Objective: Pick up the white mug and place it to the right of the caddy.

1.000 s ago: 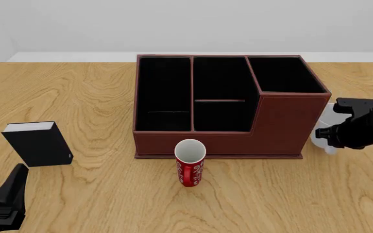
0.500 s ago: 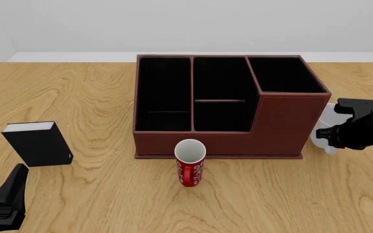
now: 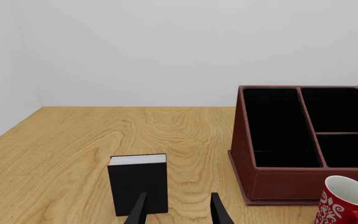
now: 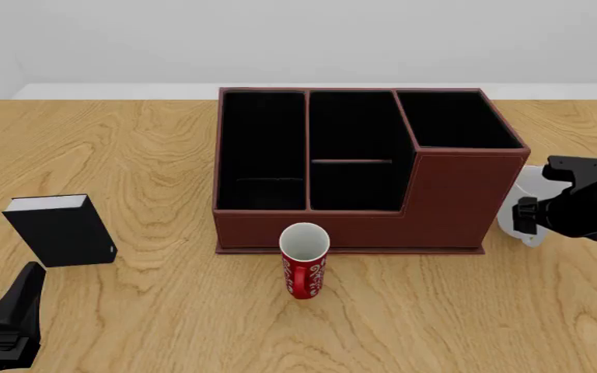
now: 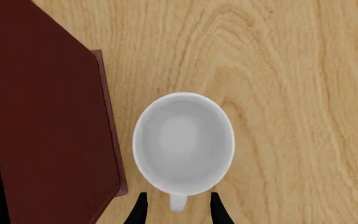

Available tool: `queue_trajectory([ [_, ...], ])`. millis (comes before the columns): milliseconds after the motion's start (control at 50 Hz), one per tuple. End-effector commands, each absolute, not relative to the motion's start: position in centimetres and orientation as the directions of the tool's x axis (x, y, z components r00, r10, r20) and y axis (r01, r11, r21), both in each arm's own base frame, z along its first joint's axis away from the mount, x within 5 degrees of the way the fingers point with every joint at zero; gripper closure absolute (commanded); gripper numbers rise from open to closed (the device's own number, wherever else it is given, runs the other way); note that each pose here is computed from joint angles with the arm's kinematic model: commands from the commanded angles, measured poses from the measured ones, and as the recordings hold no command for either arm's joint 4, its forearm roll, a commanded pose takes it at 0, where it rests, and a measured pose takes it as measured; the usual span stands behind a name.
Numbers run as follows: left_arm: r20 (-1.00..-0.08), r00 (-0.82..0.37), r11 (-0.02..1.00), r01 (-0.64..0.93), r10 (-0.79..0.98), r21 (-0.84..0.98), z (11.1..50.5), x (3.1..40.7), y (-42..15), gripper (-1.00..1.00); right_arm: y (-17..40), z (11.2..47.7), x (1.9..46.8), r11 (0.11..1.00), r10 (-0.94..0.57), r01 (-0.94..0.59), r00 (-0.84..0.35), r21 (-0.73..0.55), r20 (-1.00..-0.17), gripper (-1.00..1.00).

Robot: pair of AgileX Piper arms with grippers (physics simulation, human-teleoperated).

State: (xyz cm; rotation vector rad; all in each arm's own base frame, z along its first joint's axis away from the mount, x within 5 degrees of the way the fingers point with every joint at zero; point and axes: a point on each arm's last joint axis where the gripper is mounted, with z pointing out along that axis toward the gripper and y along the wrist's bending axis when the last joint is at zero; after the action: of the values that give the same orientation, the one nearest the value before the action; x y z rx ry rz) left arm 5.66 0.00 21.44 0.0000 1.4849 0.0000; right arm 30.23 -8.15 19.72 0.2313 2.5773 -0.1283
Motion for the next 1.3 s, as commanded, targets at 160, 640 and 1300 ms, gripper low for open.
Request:
queue_trajectory([
  [160, -0.996, 0.086, 1.0, 0.0, 0.0, 0.0, 21.4, 5.7, 0.0, -1.0, -7.8, 21.0, 30.1, 0.982, 0.127, 0.181, -0.828, -0.047, -0.545, -1.0],
  [640, -0.996, 0.086, 1.0, 0.0, 0.0, 0.0, 21.4, 5.7, 0.0, -1.0, -7.4, 20.8, 29.3, 0.982, 0.13, 0.184, -0.823, -0.042, -0.552, -1.0],
  [1300, -0.996, 0.086, 1.0, 0.0, 0.0, 0.0, 21.4, 5.7, 0.0, -1.0, -7.1, 22.4, 27.2, 0.982, 0.118, 0.181, -0.808, -0.052, -0.577, -1.0],
])
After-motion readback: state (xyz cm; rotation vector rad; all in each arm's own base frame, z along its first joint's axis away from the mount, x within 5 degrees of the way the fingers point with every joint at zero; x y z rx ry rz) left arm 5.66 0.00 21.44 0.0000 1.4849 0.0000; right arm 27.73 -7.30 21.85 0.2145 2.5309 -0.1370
